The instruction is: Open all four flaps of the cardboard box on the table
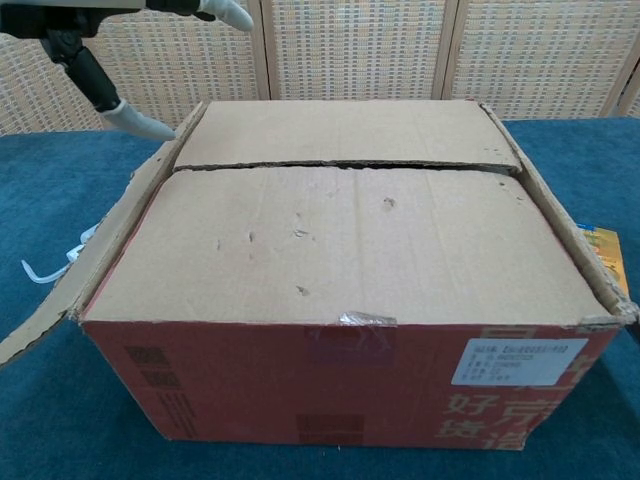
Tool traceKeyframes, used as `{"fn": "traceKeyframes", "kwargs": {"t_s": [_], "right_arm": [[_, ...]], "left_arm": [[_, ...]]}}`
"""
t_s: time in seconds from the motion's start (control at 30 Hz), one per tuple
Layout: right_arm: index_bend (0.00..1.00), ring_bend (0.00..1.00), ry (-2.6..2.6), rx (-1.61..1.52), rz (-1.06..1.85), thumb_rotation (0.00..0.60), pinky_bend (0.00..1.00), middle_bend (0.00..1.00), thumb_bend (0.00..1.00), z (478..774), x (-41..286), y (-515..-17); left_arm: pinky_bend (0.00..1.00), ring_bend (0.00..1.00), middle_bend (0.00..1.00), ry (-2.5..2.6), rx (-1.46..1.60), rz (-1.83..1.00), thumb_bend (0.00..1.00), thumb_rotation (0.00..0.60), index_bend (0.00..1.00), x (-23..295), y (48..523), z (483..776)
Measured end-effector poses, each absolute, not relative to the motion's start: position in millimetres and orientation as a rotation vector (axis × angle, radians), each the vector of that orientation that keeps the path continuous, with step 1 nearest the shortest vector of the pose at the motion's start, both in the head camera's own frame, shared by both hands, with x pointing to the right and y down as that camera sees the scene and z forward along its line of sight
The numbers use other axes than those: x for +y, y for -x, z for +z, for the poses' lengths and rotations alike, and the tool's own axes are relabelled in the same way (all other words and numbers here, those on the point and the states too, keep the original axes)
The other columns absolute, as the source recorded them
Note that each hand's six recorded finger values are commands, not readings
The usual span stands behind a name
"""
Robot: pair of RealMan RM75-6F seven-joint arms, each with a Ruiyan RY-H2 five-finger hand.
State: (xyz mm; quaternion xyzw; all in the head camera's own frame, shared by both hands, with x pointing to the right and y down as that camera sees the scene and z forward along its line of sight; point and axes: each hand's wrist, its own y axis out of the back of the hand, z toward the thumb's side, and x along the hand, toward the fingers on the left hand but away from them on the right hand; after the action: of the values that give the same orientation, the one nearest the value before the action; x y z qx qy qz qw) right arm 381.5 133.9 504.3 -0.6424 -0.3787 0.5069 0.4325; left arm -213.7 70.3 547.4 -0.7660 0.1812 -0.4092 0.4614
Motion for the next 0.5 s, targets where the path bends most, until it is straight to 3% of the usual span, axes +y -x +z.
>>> {"fn": "traceKeyframes", "kwargs": {"t_s": [0.5], "right_arm": [[0.14, 0.0, 1.595, -0.966, 1.281, 0.6, 0.0, 0.07, 0.98, 505, 136, -393]], "left_arm": [[0.0, 0.0, 0.0, 1.888, 0.484, -1.019, 0.16, 0.516, 0.0, 76, 180, 578]]}}
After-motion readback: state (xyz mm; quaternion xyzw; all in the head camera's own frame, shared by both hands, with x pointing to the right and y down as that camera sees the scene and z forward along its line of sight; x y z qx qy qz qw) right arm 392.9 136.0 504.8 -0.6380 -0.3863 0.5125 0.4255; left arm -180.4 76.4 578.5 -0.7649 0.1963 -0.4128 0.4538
